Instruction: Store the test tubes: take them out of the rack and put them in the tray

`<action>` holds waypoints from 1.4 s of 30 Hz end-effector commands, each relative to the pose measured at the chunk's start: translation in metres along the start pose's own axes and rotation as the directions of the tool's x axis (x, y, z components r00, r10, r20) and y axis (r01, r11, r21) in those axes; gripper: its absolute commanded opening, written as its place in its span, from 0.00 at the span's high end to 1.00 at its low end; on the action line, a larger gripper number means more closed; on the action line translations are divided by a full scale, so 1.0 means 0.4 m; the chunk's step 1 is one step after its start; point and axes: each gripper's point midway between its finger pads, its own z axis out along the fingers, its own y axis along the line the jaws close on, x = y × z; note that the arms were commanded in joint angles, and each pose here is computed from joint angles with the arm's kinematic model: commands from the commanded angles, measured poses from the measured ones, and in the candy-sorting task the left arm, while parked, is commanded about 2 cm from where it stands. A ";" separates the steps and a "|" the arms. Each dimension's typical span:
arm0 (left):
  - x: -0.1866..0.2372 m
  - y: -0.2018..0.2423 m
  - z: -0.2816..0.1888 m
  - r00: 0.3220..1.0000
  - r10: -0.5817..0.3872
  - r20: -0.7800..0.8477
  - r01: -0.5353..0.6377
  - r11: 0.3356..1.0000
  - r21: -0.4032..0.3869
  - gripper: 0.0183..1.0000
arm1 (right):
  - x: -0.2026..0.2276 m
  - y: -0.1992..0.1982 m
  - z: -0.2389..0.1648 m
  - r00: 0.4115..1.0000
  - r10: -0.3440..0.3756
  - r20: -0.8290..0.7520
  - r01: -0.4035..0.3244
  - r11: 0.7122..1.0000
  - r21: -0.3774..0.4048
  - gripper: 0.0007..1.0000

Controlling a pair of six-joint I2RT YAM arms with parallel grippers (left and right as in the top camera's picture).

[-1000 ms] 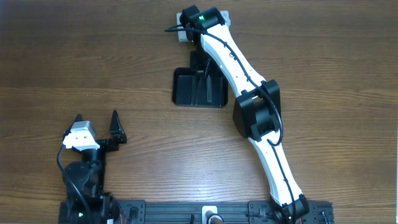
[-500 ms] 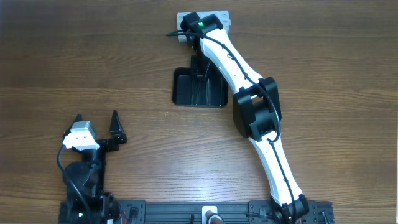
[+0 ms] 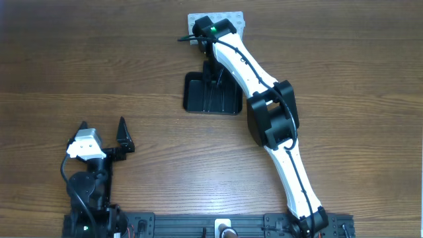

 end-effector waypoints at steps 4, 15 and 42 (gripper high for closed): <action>0.002 -0.002 -0.001 1.000 0.014 0.000 -0.014 1.000 0.008 0.00 | 0.012 -0.018 -0.018 1.000 0.007 -0.016 -0.007 1.000 0.015 0.64; 0.002 -0.002 -0.001 1.000 0.014 0.000 -0.014 1.000 0.008 0.00 | 0.004 -0.071 -0.327 0.979 0.020 0.203 -0.008 0.998 -0.060 0.21; 0.002 -0.002 -0.001 1.000 0.014 0.000 -0.014 1.000 0.009 0.00 | 0.359 -0.356 -0.625 0.848 -0.327 0.416 0.327 0.942 0.075 0.01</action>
